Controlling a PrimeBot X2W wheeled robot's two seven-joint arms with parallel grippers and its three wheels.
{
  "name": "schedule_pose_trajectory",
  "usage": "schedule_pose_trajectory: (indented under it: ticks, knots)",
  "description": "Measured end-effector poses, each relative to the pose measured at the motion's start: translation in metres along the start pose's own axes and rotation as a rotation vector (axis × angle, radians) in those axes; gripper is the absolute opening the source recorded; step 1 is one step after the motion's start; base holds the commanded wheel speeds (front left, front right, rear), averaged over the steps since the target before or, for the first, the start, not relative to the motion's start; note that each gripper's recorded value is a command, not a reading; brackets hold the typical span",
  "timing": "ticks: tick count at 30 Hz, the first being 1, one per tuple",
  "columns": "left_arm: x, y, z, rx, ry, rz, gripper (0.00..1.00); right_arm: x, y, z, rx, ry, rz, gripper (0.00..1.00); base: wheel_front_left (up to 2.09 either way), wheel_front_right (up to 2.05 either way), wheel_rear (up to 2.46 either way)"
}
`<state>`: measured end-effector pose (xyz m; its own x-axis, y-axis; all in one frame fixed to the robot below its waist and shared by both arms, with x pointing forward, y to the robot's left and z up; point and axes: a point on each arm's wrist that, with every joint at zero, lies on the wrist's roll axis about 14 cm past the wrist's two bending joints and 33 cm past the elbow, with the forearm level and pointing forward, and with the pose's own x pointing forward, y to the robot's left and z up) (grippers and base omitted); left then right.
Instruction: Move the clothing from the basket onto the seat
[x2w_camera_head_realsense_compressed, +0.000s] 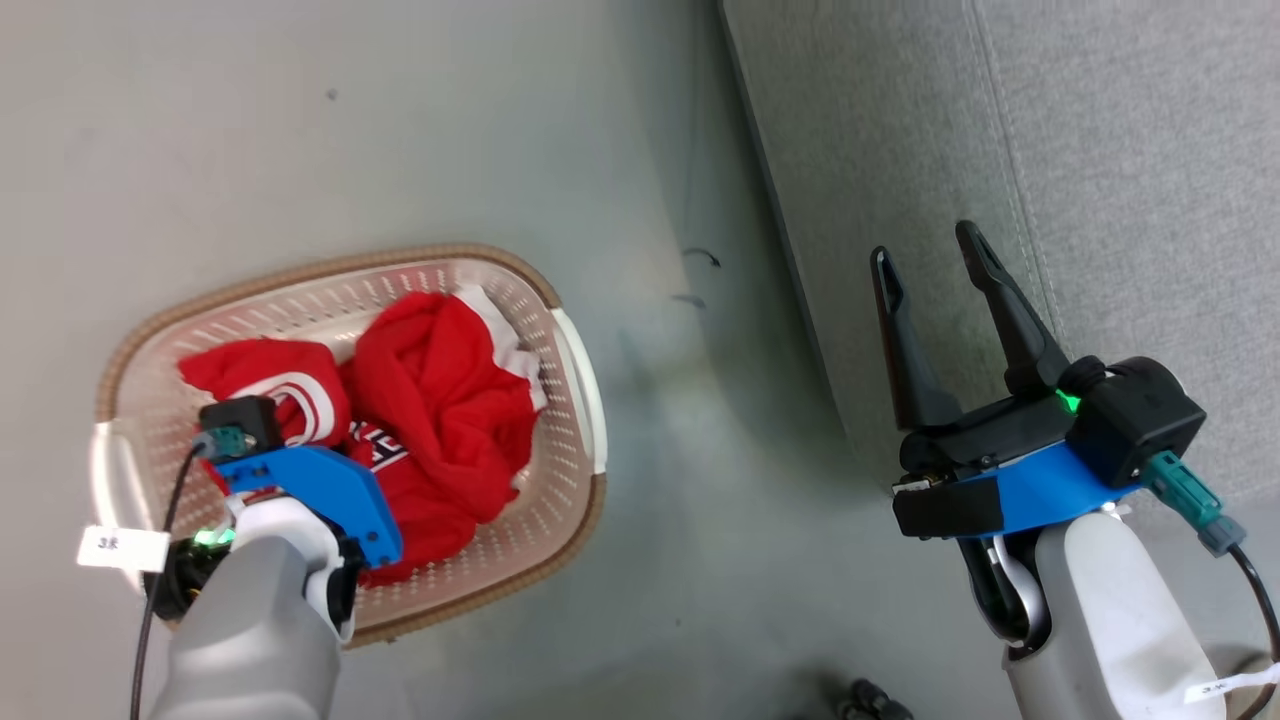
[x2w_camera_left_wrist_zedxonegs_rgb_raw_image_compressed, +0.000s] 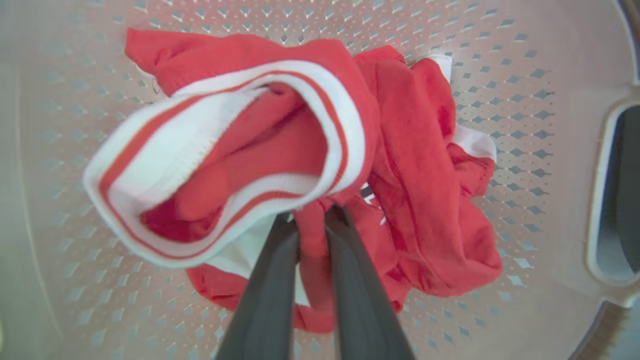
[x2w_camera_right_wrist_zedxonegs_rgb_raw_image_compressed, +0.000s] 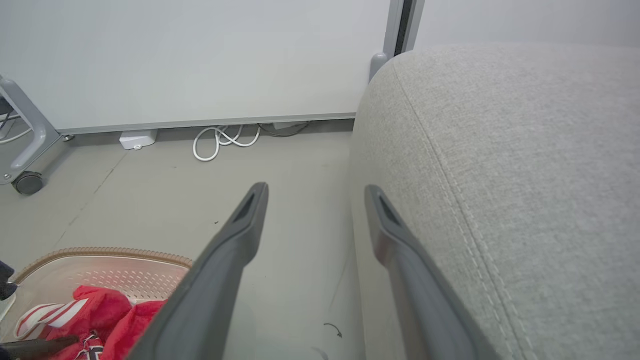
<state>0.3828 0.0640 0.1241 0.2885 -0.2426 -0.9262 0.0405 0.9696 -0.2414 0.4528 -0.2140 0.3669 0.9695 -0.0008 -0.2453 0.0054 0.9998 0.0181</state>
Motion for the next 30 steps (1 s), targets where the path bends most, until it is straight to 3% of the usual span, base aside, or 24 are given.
schedule_pose_trajectory:
  ticks: [21, 30]
  knots:
    - [-0.134, -0.018, 0.077, 0.095, -0.446, -0.070, 0.00, -0.036, 0.042, 0.088, 0.012, -0.213, 0.106, 1.00, 0.00, 0.00, 0.00]
    - [-0.206, -0.077, 0.130, 0.175, -0.696, -0.233, 0.00, -0.059, 0.062, 0.105, 0.010, -0.257, 0.159, 1.00, 0.00, 0.00, 0.00]
